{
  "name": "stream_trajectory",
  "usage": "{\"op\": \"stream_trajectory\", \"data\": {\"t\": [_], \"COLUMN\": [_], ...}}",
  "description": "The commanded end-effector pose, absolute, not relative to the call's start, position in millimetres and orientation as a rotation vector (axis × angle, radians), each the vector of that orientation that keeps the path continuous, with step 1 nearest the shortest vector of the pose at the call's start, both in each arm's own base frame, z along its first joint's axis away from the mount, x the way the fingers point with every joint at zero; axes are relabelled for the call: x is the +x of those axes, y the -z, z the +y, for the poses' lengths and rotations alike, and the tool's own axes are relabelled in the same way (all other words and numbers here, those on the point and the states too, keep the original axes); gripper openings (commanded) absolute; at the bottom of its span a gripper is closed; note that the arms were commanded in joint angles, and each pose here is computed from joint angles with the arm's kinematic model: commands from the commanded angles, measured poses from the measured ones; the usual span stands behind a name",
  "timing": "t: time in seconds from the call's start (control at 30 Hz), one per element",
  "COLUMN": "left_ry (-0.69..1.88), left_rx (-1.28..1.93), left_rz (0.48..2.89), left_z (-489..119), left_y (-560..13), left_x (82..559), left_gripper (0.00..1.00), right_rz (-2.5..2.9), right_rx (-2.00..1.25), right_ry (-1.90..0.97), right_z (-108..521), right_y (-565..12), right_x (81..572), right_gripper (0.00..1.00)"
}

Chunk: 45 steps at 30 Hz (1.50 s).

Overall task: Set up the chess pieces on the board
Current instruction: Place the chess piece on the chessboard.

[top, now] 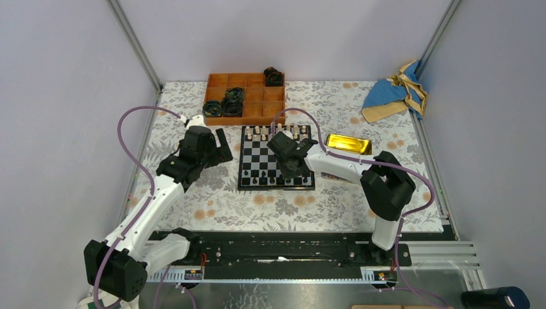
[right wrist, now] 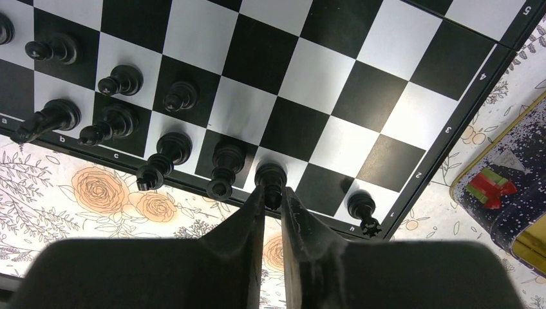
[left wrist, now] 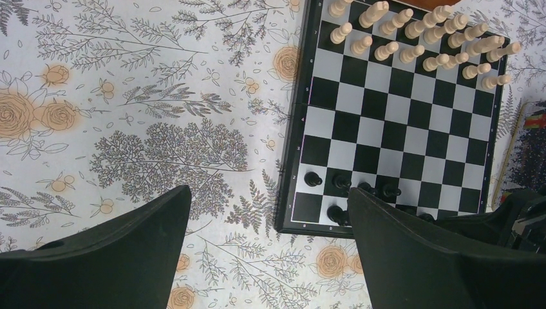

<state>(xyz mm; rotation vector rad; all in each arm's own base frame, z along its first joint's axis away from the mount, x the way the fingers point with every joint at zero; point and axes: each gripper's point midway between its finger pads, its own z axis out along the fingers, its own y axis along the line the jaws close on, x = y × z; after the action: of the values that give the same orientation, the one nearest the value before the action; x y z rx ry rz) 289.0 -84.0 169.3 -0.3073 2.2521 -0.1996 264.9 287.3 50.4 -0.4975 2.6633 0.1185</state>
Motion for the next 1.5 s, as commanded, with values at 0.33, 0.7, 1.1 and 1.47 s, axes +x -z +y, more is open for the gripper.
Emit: {"op": "stream_trajectory", "data": {"t": [0.33, 0.7, 1.1, 1.47], "left_ry": [0.227, 0.227, 0.223, 0.216], "left_rx": [-0.321, -0.32, -0.309, -0.308], "left_rz": [2.216, 2.213, 2.21, 2.215], "left_z": [-85.8, -85.8, -85.9, -83.6], "left_y": [-174.7, -176.4, -178.8, -176.4], "left_x": [295.4, 296.1, 297.5, 292.9], "left_gripper": [0.99, 0.99, 0.99, 0.99], "right_rz": [2.644, 2.541, 2.333, 2.433], "right_rx": [-0.546, -0.491, -0.095, 0.367], "right_ry": [-0.118, -0.143, 0.072, 0.177], "right_z": [290.9, 297.4, 215.1, 85.8], "right_y": [-57.6, -104.3, -168.1, -117.6], "right_x": [263.5, 279.1, 333.6, 344.2], "right_gripper": [0.32, 0.35, 0.59, 0.59]}}
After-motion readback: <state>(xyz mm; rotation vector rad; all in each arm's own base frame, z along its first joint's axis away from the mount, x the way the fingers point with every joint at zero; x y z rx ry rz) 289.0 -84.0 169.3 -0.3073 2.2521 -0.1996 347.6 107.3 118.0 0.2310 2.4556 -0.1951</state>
